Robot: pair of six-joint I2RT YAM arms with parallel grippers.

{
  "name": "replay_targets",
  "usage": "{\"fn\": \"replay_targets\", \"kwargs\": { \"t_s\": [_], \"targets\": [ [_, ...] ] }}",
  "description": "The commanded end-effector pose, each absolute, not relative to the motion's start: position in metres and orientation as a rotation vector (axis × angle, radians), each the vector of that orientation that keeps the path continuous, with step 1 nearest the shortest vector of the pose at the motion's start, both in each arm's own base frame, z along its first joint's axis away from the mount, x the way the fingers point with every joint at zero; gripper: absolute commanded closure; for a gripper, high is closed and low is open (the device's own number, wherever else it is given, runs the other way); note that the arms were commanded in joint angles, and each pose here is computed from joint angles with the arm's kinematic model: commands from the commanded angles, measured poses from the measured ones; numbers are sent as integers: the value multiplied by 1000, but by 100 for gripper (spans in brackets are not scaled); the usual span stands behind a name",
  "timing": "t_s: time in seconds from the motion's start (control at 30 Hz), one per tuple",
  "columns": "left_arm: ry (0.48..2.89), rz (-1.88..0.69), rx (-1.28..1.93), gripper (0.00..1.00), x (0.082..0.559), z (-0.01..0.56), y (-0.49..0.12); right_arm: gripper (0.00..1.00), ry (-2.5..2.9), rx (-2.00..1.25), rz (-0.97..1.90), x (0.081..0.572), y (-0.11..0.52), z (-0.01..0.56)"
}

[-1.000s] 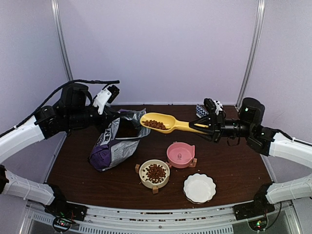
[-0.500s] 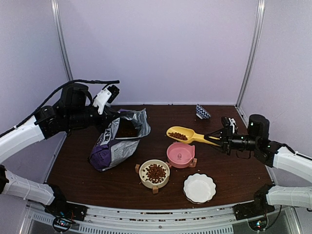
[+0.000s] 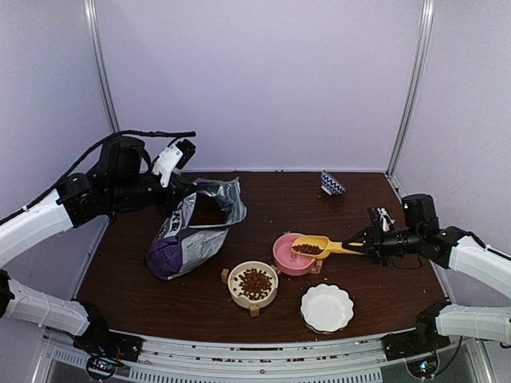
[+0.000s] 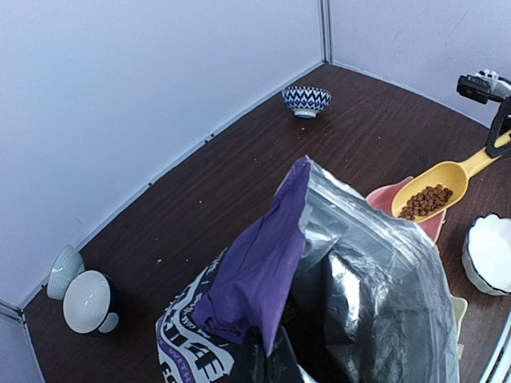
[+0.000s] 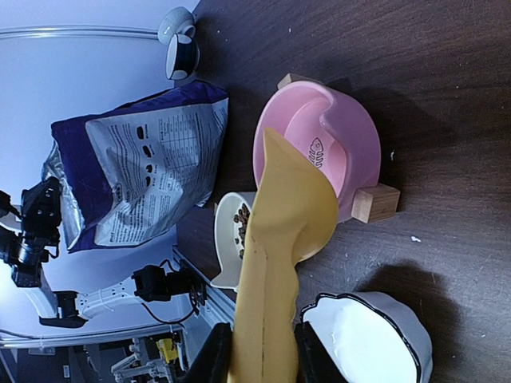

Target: Serve the pet food

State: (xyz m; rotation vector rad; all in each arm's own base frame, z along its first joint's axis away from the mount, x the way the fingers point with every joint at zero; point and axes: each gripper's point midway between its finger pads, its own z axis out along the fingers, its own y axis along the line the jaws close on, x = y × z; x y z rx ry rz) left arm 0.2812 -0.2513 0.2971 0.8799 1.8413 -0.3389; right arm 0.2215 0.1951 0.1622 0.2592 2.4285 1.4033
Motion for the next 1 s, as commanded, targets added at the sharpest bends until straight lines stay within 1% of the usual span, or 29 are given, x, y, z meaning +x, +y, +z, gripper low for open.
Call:
{"fn": "replay_targets", "kwargs": {
  "t_s": [0.0,0.97],
  "targets": [
    [1837,-312,849,100,291,298,-247,95,2479,178,1287,221,188,166],
    [1822,-319,849,100,288,304,-246,94,2608,-74,965,221,169,237]
  ]
}}
